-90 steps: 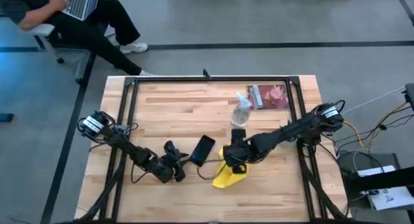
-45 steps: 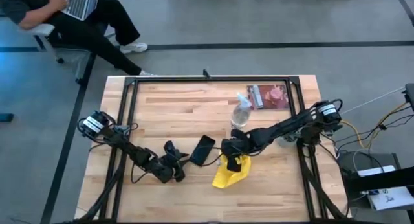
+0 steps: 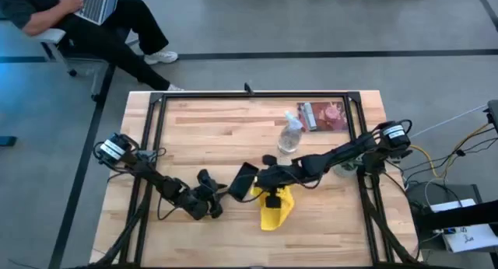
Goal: Apply microfiber cloth
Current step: Wipe the black cellphone with the yellow microfiber cloth
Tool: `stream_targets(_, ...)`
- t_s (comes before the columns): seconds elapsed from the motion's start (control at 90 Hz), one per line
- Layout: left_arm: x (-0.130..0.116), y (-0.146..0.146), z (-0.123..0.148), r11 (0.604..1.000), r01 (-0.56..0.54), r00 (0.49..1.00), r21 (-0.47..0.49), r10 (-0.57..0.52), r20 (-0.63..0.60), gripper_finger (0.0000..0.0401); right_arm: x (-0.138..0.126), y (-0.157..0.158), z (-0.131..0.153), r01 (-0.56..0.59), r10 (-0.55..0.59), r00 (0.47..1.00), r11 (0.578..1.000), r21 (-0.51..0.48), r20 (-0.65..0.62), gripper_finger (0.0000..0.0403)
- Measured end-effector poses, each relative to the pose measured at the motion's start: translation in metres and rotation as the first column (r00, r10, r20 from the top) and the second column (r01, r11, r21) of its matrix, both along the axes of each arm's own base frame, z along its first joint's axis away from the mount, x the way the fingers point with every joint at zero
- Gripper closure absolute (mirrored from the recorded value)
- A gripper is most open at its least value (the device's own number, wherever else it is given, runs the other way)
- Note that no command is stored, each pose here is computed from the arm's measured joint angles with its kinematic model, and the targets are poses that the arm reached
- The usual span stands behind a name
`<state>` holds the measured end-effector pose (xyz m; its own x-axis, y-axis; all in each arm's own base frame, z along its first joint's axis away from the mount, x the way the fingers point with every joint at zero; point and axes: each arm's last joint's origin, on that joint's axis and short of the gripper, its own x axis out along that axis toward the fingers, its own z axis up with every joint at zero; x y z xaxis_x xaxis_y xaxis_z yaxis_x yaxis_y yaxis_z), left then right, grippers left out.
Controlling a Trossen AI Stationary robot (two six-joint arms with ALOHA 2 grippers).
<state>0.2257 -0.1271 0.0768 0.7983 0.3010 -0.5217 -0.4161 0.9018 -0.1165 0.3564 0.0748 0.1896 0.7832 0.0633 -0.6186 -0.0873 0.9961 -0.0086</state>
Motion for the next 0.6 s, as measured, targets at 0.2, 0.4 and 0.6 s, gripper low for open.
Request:
stream_targets(0.2,0.0,0.0,0.0,1.0,0.001,1.0,0.003,-0.001,0.0,0.0303,0.013,0.003,-0.005,-0.025,0.026,0.994,1.0,-0.012,0.111,0.0403)
stream_targets(0.4,0.0,0.0,0.0,1.0,0.001,1.0,0.001,-0.001,0.002,0.0303,0.043,0.003,-0.037,0.015,-0.013,0.986,1.0,-0.014,0.164,0.0403)
stream_targets(0.6,0.0,0.0,0.0,1.0,0.001,1.0,-0.001,-0.001,0.004,0.0303,0.075,0.01,-0.07,0.031,-0.025,0.99,0.999,-0.038,0.137,0.0403)
